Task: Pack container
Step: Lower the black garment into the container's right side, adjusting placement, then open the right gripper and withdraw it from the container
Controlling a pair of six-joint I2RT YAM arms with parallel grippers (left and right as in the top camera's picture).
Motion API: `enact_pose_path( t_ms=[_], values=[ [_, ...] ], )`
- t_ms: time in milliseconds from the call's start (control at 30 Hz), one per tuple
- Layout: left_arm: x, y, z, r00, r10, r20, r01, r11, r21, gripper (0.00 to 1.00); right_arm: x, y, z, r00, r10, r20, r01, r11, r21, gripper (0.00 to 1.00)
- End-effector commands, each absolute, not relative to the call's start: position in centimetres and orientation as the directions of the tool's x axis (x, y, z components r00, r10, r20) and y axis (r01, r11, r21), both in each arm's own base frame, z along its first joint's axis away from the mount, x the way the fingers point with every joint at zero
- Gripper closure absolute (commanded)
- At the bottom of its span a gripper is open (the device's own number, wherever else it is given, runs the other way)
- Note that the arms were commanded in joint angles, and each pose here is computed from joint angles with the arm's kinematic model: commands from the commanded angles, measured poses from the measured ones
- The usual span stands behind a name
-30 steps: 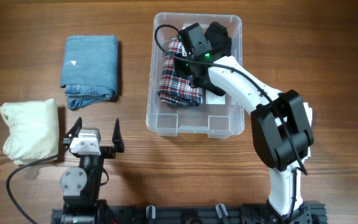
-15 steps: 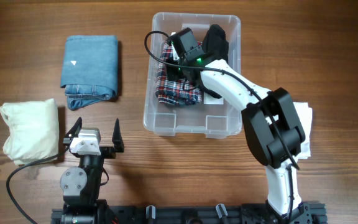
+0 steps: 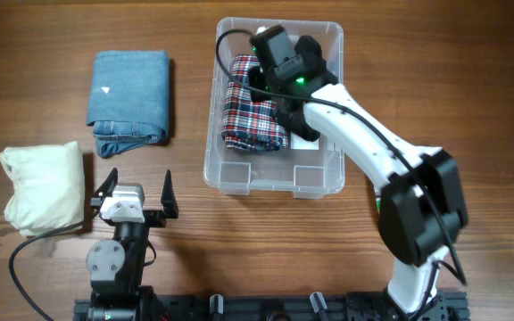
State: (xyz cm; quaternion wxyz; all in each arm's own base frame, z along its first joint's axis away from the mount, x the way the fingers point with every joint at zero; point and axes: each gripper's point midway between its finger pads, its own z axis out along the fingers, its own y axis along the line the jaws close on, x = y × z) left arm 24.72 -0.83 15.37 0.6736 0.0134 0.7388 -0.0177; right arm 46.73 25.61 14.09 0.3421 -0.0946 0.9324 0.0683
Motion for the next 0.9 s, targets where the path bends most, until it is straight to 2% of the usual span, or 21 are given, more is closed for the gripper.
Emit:
enact_pose_path(
  t_ms=[0, 333, 467, 667, 867],
  values=[
    [24.7, -0.6, 15.1, -0.100, 0.006, -0.995, 0.034, 0.999, 0.003, 0.00, 47.8, 23.2, 14.4, -0.746, -0.035, -0.665, -0.084, 0.996, 0.042, 0.69],
    [24.7, -0.6, 15.1, -0.100, 0.006, -0.995, 0.034, 0.999, 0.003, 0.00, 50.3, 18.6, 7.2, -0.808, 0.096, -0.582, 0.085, 0.995, 0.046, 0.71],
    [24.7, -0.6, 15.1, -0.100, 0.006, -0.995, 0.034, 0.999, 0.003, 0.00, 50.1, 18.5, 4.2, -0.848, 0.100, -0.521, 0.077, 0.995, 0.065, 0.71],
    [24.7, -0.6, 15.1, -0.100, 0.006, -0.995, 0.034, 0.999, 0.003, 0.00, 51.4, 18.7, 4.6, -0.822, 0.072, -0.564, 0.042, 0.997, 0.066, 0.65],
    [24.7, -0.6, 15.1, -0.100, 0.006, -0.995, 0.034, 0.999, 0.003, 0.00, 51.6, 18.2, 3.7, -0.827, 0.055, -0.559, 0.034, 0.998, 0.049, 0.66]
  ],
)
